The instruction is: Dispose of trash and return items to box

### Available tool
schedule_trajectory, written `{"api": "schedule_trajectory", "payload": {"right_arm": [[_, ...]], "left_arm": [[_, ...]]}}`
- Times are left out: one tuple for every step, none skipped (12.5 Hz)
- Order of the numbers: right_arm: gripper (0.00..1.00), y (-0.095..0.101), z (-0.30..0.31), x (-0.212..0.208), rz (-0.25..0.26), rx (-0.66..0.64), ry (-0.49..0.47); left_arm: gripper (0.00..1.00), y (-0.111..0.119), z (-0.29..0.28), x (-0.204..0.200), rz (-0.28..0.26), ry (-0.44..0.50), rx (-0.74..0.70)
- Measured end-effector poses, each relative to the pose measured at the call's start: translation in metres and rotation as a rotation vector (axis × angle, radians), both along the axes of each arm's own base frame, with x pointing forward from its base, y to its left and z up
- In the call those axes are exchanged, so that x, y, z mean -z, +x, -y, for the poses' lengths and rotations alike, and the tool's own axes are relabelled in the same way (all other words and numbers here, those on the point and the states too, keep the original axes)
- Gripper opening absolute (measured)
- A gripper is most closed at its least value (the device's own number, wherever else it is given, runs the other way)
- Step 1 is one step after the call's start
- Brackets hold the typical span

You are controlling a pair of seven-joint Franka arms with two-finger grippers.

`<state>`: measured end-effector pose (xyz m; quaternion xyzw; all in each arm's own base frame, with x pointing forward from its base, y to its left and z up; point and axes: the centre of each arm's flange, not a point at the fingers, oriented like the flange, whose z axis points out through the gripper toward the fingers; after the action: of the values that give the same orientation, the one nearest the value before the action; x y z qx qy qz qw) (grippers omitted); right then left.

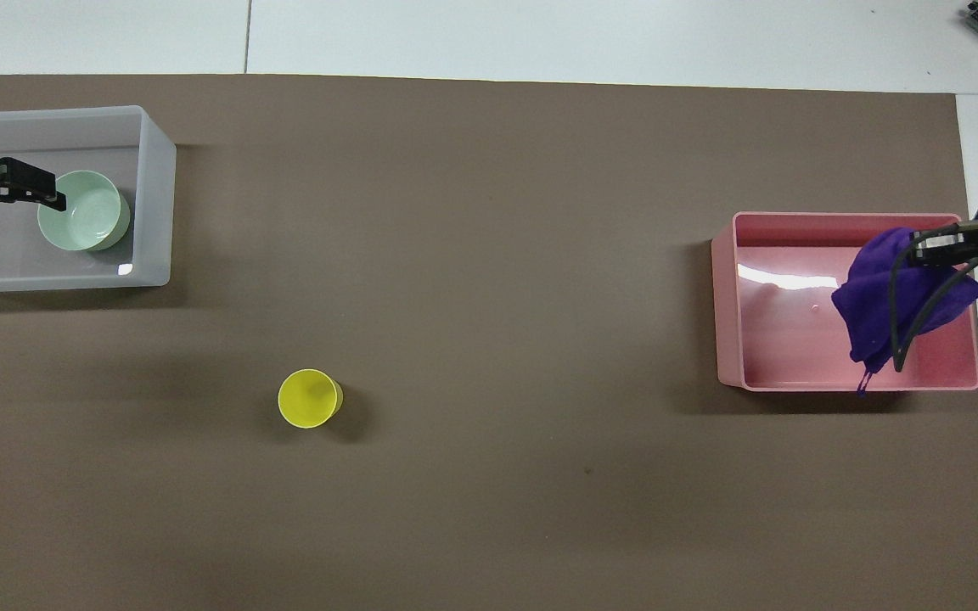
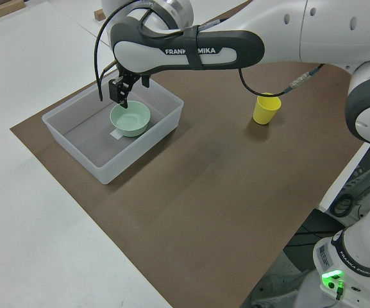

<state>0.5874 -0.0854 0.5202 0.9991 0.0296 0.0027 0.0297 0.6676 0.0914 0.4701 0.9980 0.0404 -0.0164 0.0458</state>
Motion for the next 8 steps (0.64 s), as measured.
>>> {"api": "schedule_trajectory", "payload": {"right_arm": [[0.04, -0.002, 0.004, 0.017, -0.014, -0.031, -0.026], [0.04, -0.002, 0.003, 0.033, -0.024, -0.054, -0.042], [0.04, -0.003, 0.001, 0.049, -0.033, -0.068, -0.046], [0.04, -0.004, -0.002, 0.065, -0.039, -0.078, -0.047], [0.04, -0.005, -0.005, 0.084, -0.039, -0.086, -0.046], [0.04, -0.007, -0.006, 0.104, -0.038, -0.092, -0.044], [0.04, -0.009, -0.006, 0.123, -0.038, -0.097, -0.042], [0.04, -0.009, -0.007, 0.139, -0.038, -0.102, -0.04]], "left_arm": [[1.0, -0.012, 0.031, -0.022, -0.041, 0.0, -0.001], [1.0, -0.023, 0.063, -0.041, -0.073, 0.003, 0.004], [1.0, -0.035, 0.092, -0.054, -0.096, 0.0, 0.017], [1.0, -0.05, 0.118, -0.06, -0.117, -0.01, 0.04], [1.0, -0.068, 0.138, -0.057, -0.136, -0.025, 0.061], [1.0, -0.089, 0.154, -0.046, -0.138, -0.037, 0.082], [1.0, -0.11, 0.174, -0.03, -0.116, -0.038, 0.107], [1.0, -0.133, 0.198, -0.006, -0.094, -0.032, 0.143]]}}
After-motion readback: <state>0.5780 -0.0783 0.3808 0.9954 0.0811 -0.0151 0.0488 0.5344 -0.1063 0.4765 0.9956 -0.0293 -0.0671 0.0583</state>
